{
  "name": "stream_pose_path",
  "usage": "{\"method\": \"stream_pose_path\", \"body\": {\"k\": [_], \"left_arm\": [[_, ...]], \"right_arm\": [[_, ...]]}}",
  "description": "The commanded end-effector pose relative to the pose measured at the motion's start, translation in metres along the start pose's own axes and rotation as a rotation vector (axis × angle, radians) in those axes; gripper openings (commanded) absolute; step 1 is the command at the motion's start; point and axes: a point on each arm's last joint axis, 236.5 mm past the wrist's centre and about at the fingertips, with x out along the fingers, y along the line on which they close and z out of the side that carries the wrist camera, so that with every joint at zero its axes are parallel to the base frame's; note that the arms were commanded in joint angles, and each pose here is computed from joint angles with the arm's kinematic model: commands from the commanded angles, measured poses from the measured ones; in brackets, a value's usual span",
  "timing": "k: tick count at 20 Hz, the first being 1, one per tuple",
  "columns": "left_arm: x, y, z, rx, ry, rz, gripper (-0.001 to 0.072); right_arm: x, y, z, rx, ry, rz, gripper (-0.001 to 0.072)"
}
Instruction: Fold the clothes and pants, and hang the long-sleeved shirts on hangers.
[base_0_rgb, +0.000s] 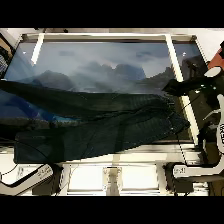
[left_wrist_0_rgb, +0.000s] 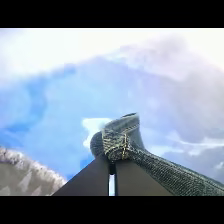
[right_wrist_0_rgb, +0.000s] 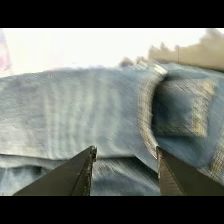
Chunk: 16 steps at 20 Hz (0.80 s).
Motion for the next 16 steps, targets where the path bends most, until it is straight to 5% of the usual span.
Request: {"method": "stream_pose_path", "body": {"k": [1, 7, 16], "left_arm": [[0.018, -0.001, -0.02, 0.038, 0.104, -0.019, 0.0024], [0.03, 0.009, -0.03, 0.032, 0.145, 0.01, 0.0023], [0.033, 0.011, -0.042, 0.021, 0.197, 0.017, 0.0023]], "right_arm": [[0.011, 0.013, 0.016, -0.069, -0.067, -0.036, 0.0445], [0.007, -0.07, 0.011, 0.073, -0.04, -0.3, 0.0443], [0.035, -0.121, -0.031, 0.188, 0.148, -0.418, 0.044]]}}
